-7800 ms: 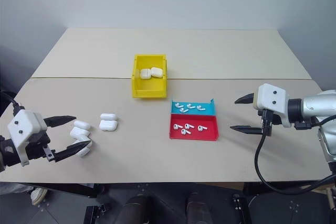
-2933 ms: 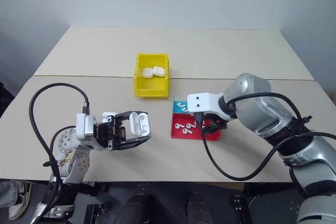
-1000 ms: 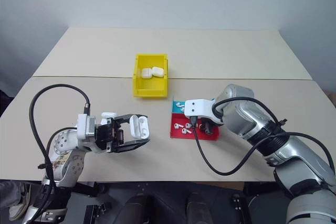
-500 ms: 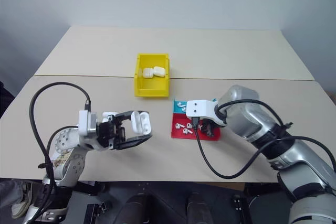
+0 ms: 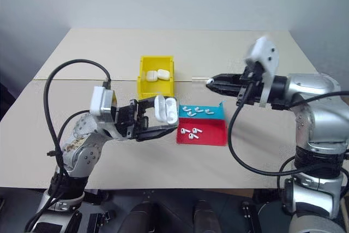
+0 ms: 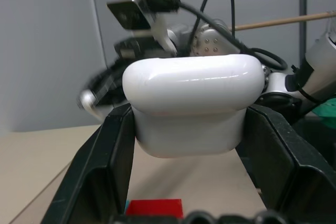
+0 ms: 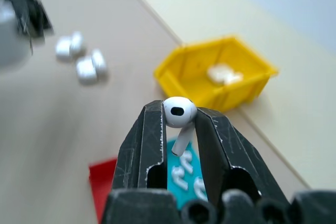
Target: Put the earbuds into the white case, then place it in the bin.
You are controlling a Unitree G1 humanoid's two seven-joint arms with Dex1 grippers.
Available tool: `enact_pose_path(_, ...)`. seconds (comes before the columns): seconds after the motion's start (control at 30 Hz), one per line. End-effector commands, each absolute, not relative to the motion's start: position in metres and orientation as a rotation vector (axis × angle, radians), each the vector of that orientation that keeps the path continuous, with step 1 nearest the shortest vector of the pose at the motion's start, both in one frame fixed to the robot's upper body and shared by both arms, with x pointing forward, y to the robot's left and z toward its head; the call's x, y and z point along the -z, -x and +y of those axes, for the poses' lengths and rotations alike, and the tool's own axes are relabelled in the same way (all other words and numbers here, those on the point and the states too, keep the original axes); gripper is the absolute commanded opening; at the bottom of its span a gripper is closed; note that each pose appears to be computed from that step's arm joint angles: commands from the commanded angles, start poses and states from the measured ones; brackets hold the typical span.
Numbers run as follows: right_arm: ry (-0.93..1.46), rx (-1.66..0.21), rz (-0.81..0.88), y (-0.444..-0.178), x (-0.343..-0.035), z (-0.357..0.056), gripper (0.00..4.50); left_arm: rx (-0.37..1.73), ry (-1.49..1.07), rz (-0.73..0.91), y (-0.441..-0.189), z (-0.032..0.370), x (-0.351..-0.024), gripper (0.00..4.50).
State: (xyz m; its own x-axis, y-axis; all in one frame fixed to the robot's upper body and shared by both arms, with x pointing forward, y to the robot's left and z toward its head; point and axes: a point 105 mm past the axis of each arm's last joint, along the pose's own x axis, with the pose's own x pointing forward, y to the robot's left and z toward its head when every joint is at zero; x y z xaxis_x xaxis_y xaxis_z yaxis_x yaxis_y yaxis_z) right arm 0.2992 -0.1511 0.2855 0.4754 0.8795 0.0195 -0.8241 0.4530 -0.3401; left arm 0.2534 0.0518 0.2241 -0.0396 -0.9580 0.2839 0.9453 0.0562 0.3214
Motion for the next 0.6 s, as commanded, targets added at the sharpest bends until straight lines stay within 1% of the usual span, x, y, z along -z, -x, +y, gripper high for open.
enact_pose_path(0.03, 0.248, -1.116, -0.499, -0.272, -0.311, -0.148, 0.72, 1.562, -0.05, -0.522, -0.25, 0.043, -0.236, 2.8)
enact_pose_path(0.13, 0.165, -1.207, -0.647, -0.254, -0.321, -0.141, 0.72, 1.574, -0.045, -0.533, -0.248, 0.037, -0.245, 2.8)
enact_pose_path(0.2, 0.112, -1.278, -0.698, -0.246, -0.325, -0.136, 0.72, 1.566, -0.06, -0.529, -0.249, 0.034, -0.247, 2.8)
enact_pose_path(0.3, 0.075, -1.356, -0.721, -0.242, -0.325, -0.129, 0.72, 1.57, -0.073, -0.52, -0.248, 0.031, -0.249, 2.8)
enact_pose_path(0.4, 0.083, -1.417, -0.727, -0.237, -0.319, -0.12, 0.72, 1.57, -0.079, -0.521, -0.247, 0.031, -0.249, 2.8)
enact_pose_path(0.6, 0.117, -1.438, -0.758, -0.24, -0.307, -0.104, 0.72, 1.575, -0.066, -0.527, -0.244, 0.033, -0.249, 2.8)
